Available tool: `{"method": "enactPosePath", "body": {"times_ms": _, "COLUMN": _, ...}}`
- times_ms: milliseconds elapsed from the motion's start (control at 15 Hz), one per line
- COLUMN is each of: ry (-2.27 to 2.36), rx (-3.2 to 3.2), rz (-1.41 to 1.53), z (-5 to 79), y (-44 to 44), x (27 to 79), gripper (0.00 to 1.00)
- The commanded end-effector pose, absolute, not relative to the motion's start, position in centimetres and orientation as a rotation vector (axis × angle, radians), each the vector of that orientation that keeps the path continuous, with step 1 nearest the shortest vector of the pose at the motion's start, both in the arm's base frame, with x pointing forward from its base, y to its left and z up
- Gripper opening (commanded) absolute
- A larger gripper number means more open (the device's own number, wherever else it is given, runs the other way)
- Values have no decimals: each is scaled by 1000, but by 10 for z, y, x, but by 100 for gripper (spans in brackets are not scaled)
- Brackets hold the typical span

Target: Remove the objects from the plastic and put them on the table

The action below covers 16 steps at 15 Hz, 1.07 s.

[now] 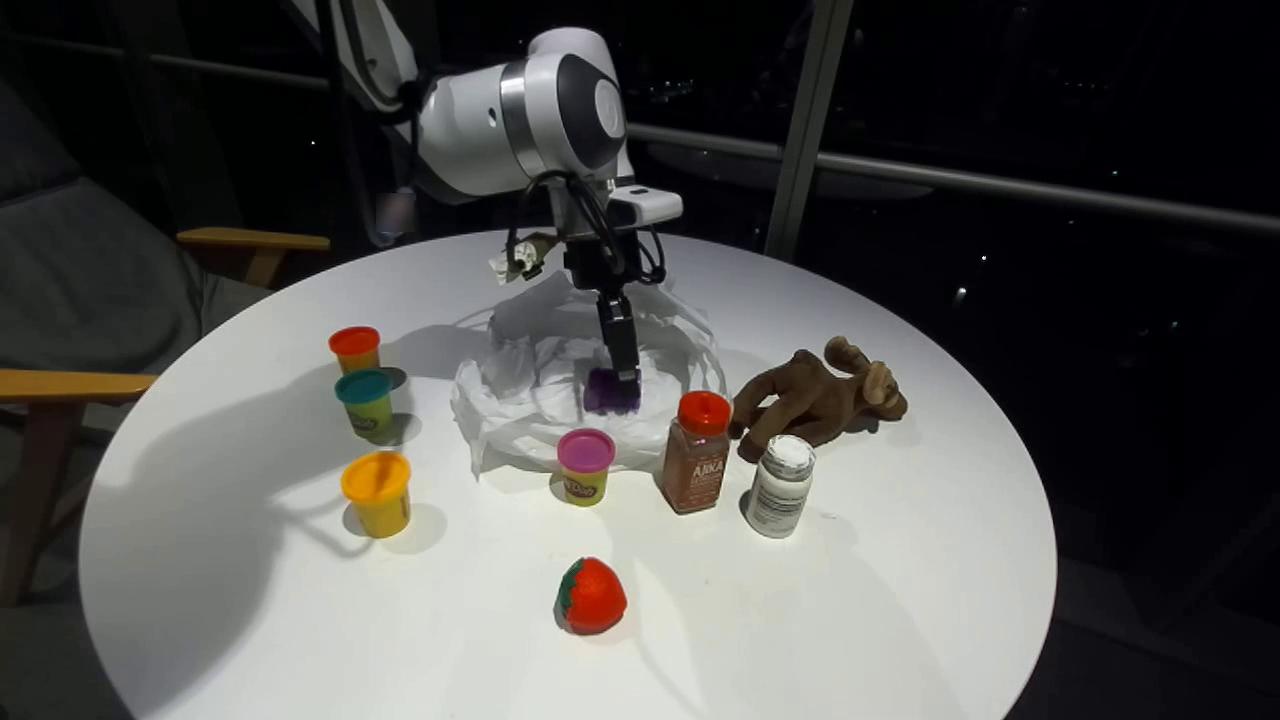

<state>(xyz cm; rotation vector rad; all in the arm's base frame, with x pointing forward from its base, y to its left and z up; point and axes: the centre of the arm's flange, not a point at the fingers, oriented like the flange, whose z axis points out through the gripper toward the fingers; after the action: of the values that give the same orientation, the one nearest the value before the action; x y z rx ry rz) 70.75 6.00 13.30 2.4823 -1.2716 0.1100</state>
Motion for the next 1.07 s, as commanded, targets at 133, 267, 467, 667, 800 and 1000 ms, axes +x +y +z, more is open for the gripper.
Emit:
{"method": "enactPosePath", "body": {"times_ms": 133, "ry": -1247, "rx": 2546, "rz": 227, "z": 159, "y": 66, "x": 711, "gripper": 25}}
{"method": "enactPosePath", "body": {"times_ms": 267, "ry": -1196, "rx": 2553, "rz": 290, "z": 182, "y": 74, "x": 702, "gripper": 25}}
{"method": "enactPosePath", "body": {"times_ms": 467, "ry": -1092, "rx": 2576, "rz": 341, "z": 222, "y": 92, "x": 682, "gripper": 25}}
{"method": "enactPosePath", "body": {"times_ms": 667, "ry": -992, "rx": 2605, "rz": 350, "z": 257, "y": 115, "x": 655, "gripper": 25}}
{"method": "enactPosePath", "body": {"times_ms": 800, "ry": -899, "rx": 2639, "rz": 326, "z": 271, "y": 129, "x": 630, "gripper": 25}}
{"method": "enactPosePath", "body": {"times_ms": 1000, "ry": -743, "rx": 2716, "rz": 217, "z": 270, "y": 146, "x": 596, "gripper": 25}}
